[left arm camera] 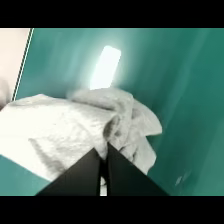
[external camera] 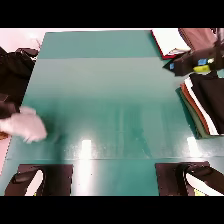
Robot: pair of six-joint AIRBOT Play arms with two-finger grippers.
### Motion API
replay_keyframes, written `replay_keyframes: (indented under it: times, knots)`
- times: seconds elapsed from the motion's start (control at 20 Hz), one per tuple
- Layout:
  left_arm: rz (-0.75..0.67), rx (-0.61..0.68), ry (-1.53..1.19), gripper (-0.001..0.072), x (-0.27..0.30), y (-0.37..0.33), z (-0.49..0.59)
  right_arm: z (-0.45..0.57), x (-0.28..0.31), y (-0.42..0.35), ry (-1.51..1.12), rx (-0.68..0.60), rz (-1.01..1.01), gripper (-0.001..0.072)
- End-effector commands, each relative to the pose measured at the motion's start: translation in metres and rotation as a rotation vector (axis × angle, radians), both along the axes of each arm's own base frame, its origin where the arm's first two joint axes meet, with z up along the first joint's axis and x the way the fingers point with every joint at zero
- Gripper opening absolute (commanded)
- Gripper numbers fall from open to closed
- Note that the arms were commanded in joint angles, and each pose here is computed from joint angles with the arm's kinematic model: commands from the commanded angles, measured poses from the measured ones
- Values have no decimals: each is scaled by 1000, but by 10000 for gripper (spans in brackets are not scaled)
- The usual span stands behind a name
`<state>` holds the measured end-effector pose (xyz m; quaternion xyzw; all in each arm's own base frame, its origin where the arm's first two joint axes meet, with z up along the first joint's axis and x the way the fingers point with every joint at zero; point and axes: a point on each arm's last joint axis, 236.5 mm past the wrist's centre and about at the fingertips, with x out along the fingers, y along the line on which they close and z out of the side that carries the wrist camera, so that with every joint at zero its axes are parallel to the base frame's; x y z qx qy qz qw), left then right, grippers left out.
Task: Fold the shirts.
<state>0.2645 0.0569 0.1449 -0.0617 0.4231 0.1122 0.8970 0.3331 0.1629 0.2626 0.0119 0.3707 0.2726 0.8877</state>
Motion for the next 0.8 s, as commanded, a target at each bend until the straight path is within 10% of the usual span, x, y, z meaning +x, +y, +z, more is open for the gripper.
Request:
replay_keyframes:
  times: [0.0,0.3,0.7,0.75]
  knots:
    - [-221,-89,-393,17,24,-75,144,61,6,-11,-158,39,-40,18]
    - [-540,-255,-547,17,50,-192,227,139,9,-74,-355,54,-216,19]
    - [-949,-263,-171,36,82,-412,67,135,16,-108,-330,34,-309,18]
    - [-948,-265,-166,254,89,-421,58,128,18,-108,-303,29,-305,18]
